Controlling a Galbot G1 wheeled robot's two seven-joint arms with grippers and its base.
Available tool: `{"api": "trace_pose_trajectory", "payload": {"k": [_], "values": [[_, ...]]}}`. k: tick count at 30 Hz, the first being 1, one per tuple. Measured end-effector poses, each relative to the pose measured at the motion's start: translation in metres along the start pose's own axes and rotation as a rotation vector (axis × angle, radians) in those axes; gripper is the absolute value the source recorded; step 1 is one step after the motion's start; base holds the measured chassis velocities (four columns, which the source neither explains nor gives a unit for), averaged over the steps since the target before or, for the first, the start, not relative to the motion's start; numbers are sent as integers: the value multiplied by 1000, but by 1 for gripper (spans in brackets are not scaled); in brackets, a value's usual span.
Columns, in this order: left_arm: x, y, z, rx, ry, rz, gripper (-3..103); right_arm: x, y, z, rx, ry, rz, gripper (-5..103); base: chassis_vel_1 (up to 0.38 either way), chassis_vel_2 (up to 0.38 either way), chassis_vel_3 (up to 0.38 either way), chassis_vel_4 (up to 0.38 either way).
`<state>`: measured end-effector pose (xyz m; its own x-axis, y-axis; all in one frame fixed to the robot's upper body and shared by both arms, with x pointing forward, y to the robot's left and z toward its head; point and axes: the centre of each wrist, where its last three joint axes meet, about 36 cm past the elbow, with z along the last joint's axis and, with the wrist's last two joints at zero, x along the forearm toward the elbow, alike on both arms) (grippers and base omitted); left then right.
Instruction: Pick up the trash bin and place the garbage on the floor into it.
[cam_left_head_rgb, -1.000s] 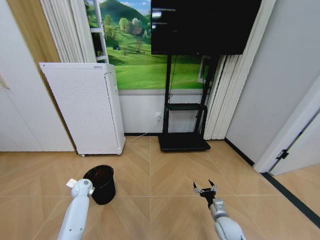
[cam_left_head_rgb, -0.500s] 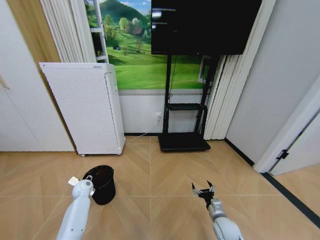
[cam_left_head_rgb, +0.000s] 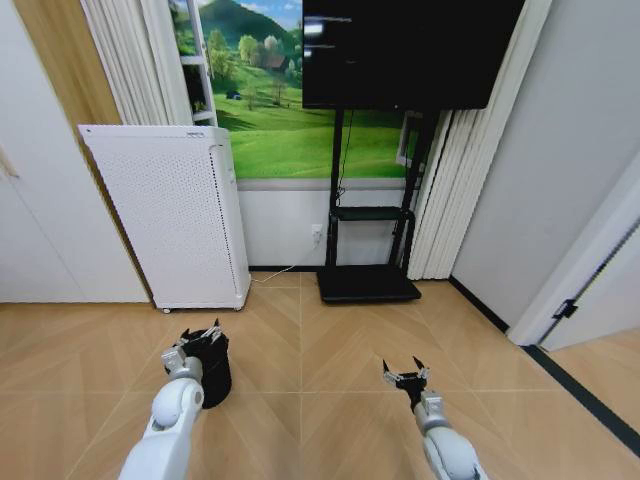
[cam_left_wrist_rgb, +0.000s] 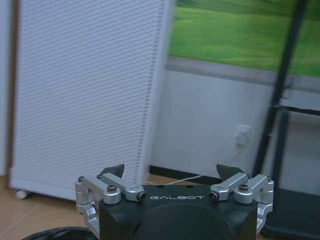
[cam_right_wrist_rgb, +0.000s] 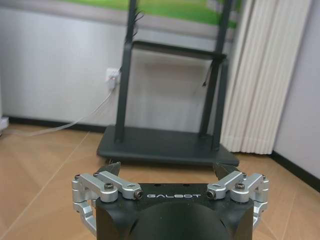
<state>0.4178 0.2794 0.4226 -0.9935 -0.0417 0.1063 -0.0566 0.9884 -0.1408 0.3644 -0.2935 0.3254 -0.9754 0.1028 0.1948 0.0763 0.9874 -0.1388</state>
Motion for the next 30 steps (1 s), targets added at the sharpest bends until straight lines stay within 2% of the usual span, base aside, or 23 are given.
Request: {"api": "trace_pose_trajectory", "payload": {"k": [1, 3, 5, 13, 22, 25, 30], "values": [[6, -7, -4, -15, 1, 38, 100, -1, 2, -6, -23, -14, 24, 100, 0, 0, 0, 0], [9, -11, -6, -20, 3, 55, 100, -1, 4, -10, -38, -22, 37, 100, 0, 0, 0, 0], [20, -21, -8, -33, 21, 93, 100, -2, 6, -26, -84, -46, 78, 100, 0, 0, 0, 0], [25, -19, -5, -82, 47, 123, 100, -2, 3, -37, -117, -75, 82, 100, 0, 0, 0, 0], [25, -17, -12, -74, 59, 107, 100, -19, 7, -48, -152, -139, -60, 100, 0, 0, 0, 0], [26, -13, -15, -71, 66, 110, 100, -30, 2, -56, -145, -148, -153, 100, 0, 0, 0, 0], [22, -11, -20, -72, 77, 132, 100, -34, -6, -52, -143, -127, -192, 100, 0, 0, 0, 0]]}}
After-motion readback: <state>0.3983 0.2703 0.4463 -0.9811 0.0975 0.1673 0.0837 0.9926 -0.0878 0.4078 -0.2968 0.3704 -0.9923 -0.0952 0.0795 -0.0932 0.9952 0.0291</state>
